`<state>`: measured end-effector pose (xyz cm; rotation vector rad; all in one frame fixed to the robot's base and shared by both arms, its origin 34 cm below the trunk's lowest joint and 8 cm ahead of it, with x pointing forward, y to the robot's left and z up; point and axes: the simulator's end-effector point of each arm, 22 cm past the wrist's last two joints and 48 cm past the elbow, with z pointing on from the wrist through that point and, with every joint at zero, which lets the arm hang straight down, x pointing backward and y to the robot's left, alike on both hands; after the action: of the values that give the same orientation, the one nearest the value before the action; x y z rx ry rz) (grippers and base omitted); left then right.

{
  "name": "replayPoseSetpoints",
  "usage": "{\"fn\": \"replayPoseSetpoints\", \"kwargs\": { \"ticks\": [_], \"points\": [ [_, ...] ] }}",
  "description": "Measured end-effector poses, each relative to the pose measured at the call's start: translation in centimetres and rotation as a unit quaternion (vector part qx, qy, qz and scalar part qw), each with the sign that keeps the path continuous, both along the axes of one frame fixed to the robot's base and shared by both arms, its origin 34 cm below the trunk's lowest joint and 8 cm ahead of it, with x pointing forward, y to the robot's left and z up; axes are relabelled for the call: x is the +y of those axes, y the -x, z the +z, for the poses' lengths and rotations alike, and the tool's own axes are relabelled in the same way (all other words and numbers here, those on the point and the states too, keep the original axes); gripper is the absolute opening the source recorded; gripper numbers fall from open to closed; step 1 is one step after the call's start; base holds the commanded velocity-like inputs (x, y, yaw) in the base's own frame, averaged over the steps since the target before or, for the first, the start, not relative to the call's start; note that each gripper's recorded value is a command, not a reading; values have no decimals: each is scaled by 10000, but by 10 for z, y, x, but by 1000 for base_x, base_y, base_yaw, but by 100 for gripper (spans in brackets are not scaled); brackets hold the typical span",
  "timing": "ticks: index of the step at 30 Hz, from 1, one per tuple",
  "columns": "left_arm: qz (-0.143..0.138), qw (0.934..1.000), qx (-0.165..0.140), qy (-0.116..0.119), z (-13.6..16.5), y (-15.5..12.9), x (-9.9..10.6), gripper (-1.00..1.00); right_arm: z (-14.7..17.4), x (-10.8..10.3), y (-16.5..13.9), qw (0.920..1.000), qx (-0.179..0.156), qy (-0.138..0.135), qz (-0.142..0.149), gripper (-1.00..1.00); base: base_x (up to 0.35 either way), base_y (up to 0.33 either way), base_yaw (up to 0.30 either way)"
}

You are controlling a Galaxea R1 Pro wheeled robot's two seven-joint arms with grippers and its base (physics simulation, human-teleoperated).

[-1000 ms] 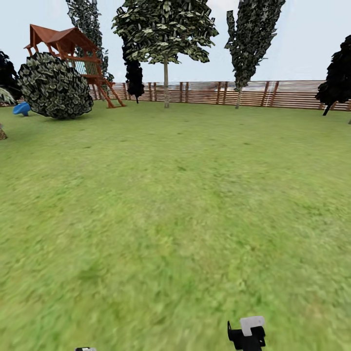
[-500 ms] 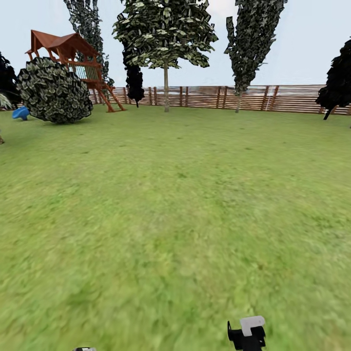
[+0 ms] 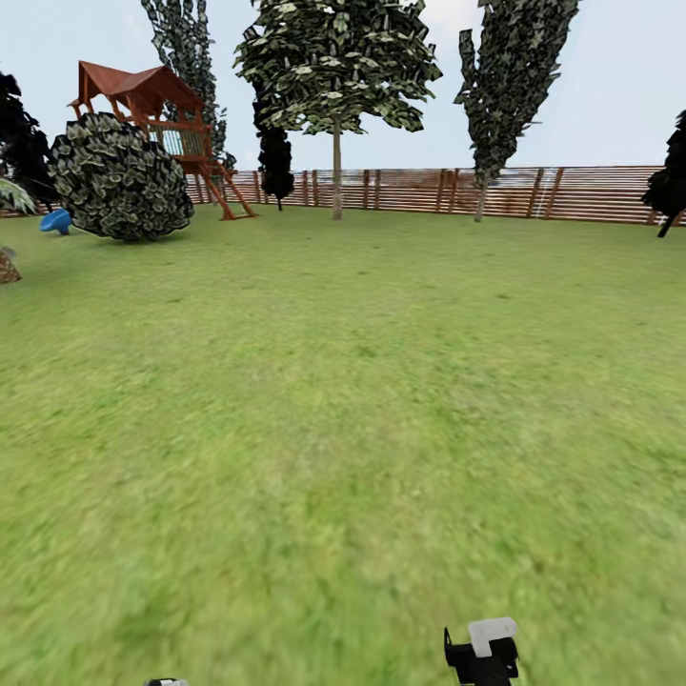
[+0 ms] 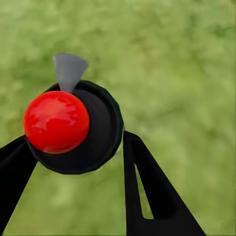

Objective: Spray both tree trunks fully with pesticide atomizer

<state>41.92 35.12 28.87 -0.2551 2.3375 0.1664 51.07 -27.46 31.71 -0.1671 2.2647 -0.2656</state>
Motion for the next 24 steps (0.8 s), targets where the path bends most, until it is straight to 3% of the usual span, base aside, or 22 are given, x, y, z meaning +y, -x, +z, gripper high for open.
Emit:
{"fn": "replayPoseSetpoints", "kwargs": {
  "ticks": [24],
  "points": [
    [8,9999,108,1,-7,7,0,-100,-8,-1,6,10000,99,14,0,100,339,0,3]
  ]
}}
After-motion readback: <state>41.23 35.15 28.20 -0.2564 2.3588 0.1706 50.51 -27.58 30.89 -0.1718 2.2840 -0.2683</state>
